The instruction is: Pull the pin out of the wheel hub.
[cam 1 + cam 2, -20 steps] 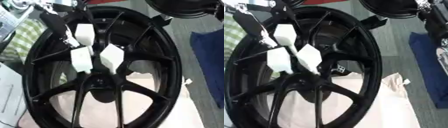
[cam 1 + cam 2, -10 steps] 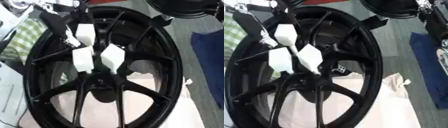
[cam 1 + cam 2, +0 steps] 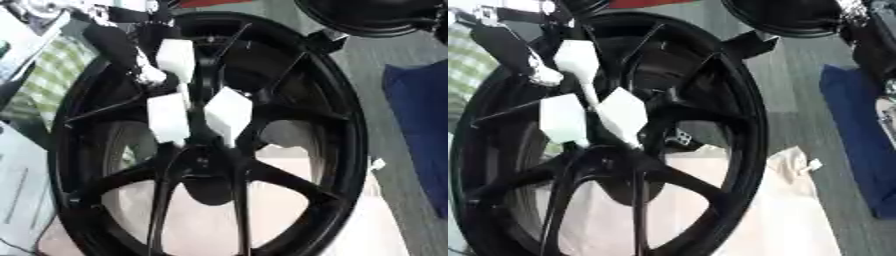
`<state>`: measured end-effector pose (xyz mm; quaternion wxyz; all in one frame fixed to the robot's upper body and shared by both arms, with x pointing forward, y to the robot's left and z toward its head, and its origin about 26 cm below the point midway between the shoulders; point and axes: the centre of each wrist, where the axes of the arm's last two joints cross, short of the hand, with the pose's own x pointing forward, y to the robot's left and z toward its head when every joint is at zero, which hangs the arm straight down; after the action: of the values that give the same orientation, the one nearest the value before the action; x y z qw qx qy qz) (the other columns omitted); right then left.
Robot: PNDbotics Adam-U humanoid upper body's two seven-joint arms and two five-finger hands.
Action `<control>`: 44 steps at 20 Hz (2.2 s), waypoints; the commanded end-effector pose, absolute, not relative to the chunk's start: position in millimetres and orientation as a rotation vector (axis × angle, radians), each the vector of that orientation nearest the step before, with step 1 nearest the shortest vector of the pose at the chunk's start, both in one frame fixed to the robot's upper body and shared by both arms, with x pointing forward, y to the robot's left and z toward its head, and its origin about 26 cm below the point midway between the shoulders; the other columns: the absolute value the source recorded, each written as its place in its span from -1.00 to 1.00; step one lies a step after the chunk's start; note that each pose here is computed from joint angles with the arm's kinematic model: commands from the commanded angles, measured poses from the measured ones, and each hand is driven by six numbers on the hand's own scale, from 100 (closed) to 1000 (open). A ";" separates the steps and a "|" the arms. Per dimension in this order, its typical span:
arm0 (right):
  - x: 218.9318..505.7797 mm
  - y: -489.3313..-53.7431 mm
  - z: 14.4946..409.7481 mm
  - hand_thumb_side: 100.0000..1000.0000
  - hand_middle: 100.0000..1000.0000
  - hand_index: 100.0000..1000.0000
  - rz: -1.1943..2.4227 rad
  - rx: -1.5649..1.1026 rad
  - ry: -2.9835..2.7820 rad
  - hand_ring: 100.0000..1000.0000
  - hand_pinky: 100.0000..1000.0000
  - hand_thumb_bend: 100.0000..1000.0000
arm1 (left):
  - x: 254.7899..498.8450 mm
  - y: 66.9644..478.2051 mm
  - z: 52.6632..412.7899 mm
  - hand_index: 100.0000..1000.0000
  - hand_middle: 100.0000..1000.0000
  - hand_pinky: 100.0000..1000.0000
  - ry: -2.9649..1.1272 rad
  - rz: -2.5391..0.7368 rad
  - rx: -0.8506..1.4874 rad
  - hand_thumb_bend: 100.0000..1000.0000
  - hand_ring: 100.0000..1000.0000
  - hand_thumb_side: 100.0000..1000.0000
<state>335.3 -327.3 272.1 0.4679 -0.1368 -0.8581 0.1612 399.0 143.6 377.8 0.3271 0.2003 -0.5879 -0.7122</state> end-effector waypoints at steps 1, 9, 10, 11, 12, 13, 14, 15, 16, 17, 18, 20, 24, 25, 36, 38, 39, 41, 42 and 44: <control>333.5 -332.4 278.8 0.66 0.44 0.36 0.380 -0.360 -2.117 0.63 0.78 -1.00 | 393.0 144.1 391.5 0.10 -0.14 0.19 -1.633 -1.834 0.512 -0.59 0.16 -0.75; 333.3 -333.0 278.7 0.69 0.44 0.36 0.371 -0.362 -2.114 0.63 0.79 -1.00 | 391.5 153.3 398.5 -0.29 -0.50 0.00 -1.774 -1.683 0.499 -0.42 -0.07 -1.00; 333.3 -333.1 278.9 0.69 0.44 0.36 0.370 -0.363 -2.114 0.63 0.79 -1.00 | 390.4 155.8 401.5 -0.32 -0.53 -0.01 -1.787 -1.656 0.507 -0.40 -0.08 -1.00; 333.1 -333.2 278.9 0.69 0.44 0.36 0.369 -0.365 -2.114 0.63 0.79 -1.00 | 388.7 159.7 406.3 -0.34 -0.56 -0.02 -1.807 -1.621 0.517 -0.36 -0.09 -1.00; 333.0 -333.5 278.9 0.69 0.44 0.36 0.369 -0.367 -2.114 0.63 0.79 -1.00 | 386.9 163.2 410.6 -0.35 -0.56 -0.03 -1.827 -1.587 0.521 -0.34 -0.10 -1.00; 332.9 -333.8 278.7 0.69 0.44 0.36 0.368 -0.368 -2.112 0.63 0.79 -1.00 | 384.7 168.3 416.0 -0.38 -0.59 -0.05 -1.851 -1.545 0.527 -0.29 -0.11 -1.00; 332.8 -334.1 278.6 0.69 0.44 0.36 0.367 -0.370 -2.111 0.63 0.79 -1.00 | 382.5 172.8 420.3 -0.38 -0.59 -0.06 -1.871 -1.508 0.532 -0.28 -0.11 -1.00; 332.7 -334.6 278.3 0.69 0.44 0.36 0.365 -0.372 -2.110 0.63 0.79 -1.00 | 380.0 180.0 425.8 -0.38 -0.60 -0.06 -1.894 -1.461 0.547 -0.27 -0.11 -1.00; 332.5 -335.0 278.3 0.69 0.44 0.36 0.365 -0.374 -2.110 0.63 0.79 -1.00 | 377.4 186.6 430.1 -0.38 -0.60 -0.06 -1.914 -1.421 0.556 -0.27 -0.11 -1.00; 332.2 -335.7 278.4 0.68 0.44 0.36 0.363 -0.378 -2.110 0.63 0.79 -1.00 | 374.6 194.9 434.8 -0.39 -0.60 -0.08 -1.934 -1.377 0.568 -0.28 -0.11 -1.00; 331.8 -336.5 278.5 0.68 0.44 0.36 0.362 -0.383 -2.110 0.63 0.79 -1.00 | 371.3 205.1 439.6 -0.39 -0.60 -0.08 -1.956 -1.327 0.581 -0.28 -0.11 -1.00; 330.7 -338.7 278.9 0.68 0.44 0.36 0.360 -0.395 -2.110 0.63 0.79 -1.00 | 364.1 230.8 448.2 -0.39 -0.61 -0.09 -1.997 -1.208 0.618 -0.31 -0.10 -1.00; 327.9 -344.4 279.3 0.67 0.44 0.36 0.345 -0.424 -2.111 0.63 0.79 -1.00 | 350.1 300.0 457.3 -0.40 -0.62 -0.11 -2.047 -0.892 0.719 -0.36 -0.11 -1.00; 327.3 -345.6 279.4 0.66 0.44 0.36 0.342 -0.430 -2.111 0.63 0.79 -1.00 | 347.0 320.3 456.7 -0.40 -0.62 -0.12 -2.044 -0.803 0.745 -0.38 -0.11 -1.00; 320.4 -349.0 284.2 0.62 0.44 0.36 0.274 -0.450 -2.164 0.63 0.78 -1.00 | 332.4 463.5 364.4 0.03 -0.23 0.08 -1.750 -0.336 0.903 -0.37 0.11 -0.83; 320.3 -348.6 284.2 0.63 0.44 0.36 0.262 -0.447 -2.168 0.63 0.78 -1.00 | 333.0 468.8 345.3 0.46 0.20 0.28 -1.706 -0.379 0.898 -0.01 0.41 -0.12; 320.4 -348.3 284.2 0.64 0.44 0.36 0.260 -0.446 -2.168 0.63 0.78 -1.00 | 333.0 471.1 336.5 0.69 0.54 0.45 -1.678 -0.412 0.892 0.26 0.64 0.21; 320.6 -347.9 284.2 0.64 0.44 0.36 0.260 -0.445 -2.166 0.63 0.78 -1.00 | 332.2 475.9 325.4 0.76 0.64 0.54 -1.623 -0.463 0.895 0.45 0.72 0.45; 320.6 -347.7 284.3 0.64 0.44 0.36 0.259 -0.444 -2.166 0.63 0.78 -1.00 | 331.8 477.6 323.4 0.75 0.63 0.53 -1.609 -0.473 0.901 0.48 0.72 0.51; 320.5 -347.8 284.1 0.64 0.44 0.36 0.257 -0.446 -2.165 0.63 0.78 -1.00 | 330.9 478.3 323.3 0.74 0.62 0.50 -1.606 -0.475 0.912 0.44 0.70 0.66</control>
<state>325.4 -345.9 272.2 0.4586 -0.1722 -0.8657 0.1026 338.3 472.3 305.5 0.5942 0.3694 -0.6856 -0.2011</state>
